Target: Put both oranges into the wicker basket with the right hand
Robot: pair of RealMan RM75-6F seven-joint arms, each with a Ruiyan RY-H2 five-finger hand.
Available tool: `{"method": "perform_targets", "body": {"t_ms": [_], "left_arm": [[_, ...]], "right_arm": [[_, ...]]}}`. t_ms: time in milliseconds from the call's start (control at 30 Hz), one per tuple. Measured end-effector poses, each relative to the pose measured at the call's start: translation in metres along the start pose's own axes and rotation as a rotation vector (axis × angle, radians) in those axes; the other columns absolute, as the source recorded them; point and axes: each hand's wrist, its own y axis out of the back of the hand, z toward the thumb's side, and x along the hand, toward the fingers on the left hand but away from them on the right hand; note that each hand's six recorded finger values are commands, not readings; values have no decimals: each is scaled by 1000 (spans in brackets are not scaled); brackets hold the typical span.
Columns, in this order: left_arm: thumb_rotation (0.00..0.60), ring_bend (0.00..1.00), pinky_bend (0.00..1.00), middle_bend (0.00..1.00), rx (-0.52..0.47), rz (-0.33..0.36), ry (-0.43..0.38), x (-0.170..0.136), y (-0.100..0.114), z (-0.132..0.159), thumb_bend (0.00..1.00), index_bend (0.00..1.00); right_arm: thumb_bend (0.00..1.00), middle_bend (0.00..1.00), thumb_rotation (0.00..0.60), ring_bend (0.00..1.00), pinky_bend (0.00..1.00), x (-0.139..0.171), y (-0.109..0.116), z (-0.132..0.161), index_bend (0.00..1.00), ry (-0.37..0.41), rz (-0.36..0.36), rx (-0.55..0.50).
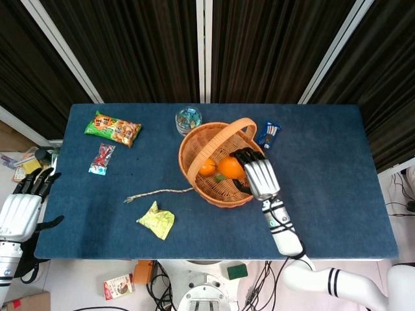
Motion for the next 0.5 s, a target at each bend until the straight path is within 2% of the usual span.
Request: {"method": "perform_targets", "body": {"t_ms": [167, 367, 500], "left_arm": [[600, 30, 182, 83, -1, 5, 2, 0, 1, -1, 0, 142], [600, 30, 182, 83, 1, 6, 0, 0, 1, 0, 0, 142], [600, 30, 182, 83, 3, 4, 4, 0, 1, -2, 0, 142]], "right_arm": [[341, 296, 600, 177, 272, -22, -21, 14, 476, -24, 89, 19], [288, 195, 600, 63, 203, -31, -38, 23, 262, -46, 180, 19], [240, 96, 600, 0, 120, -31, -42, 28, 108, -43, 234, 8]]}}
